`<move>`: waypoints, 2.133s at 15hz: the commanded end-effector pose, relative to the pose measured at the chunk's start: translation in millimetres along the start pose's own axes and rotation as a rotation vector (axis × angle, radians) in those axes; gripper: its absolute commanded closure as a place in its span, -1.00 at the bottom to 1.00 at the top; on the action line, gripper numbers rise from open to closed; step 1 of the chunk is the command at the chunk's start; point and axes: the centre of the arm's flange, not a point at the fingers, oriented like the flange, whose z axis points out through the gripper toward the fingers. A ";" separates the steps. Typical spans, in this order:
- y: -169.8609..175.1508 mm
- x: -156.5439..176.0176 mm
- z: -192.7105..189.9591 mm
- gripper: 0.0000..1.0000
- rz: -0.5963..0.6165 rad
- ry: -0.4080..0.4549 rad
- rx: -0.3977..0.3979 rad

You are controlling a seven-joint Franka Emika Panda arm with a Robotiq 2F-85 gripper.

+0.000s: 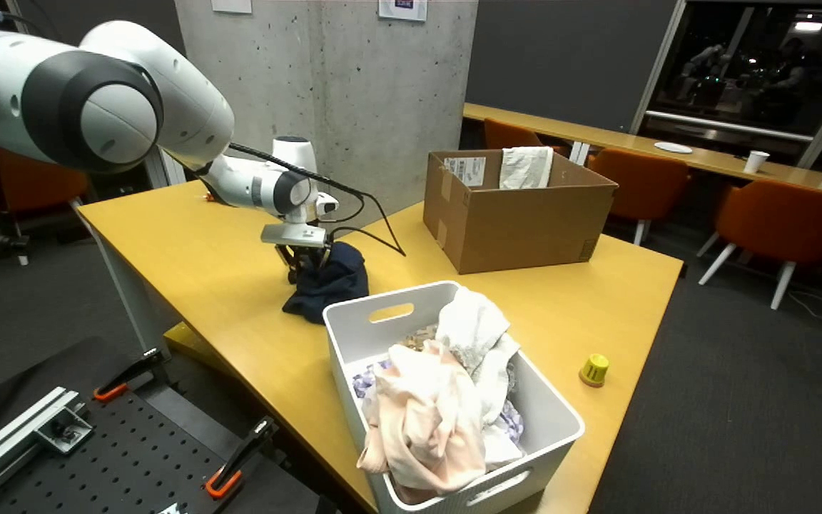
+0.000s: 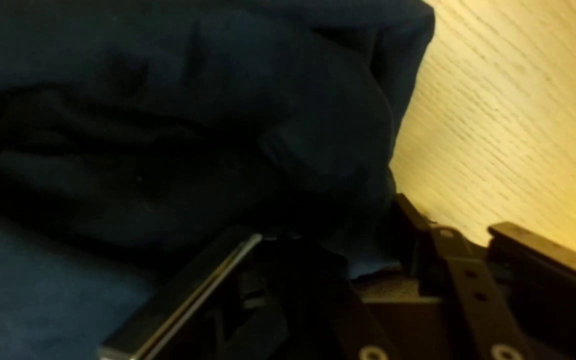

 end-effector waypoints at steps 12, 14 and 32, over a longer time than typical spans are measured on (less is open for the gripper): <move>-15.5 43.3 -107.6 0.98 -0.009 0.117 -0.065; -32.9 53.8 -116.8 0.98 -0.029 0.133 -0.065; -103.1 100.5 -23.3 0.98 -0.315 0.138 -0.001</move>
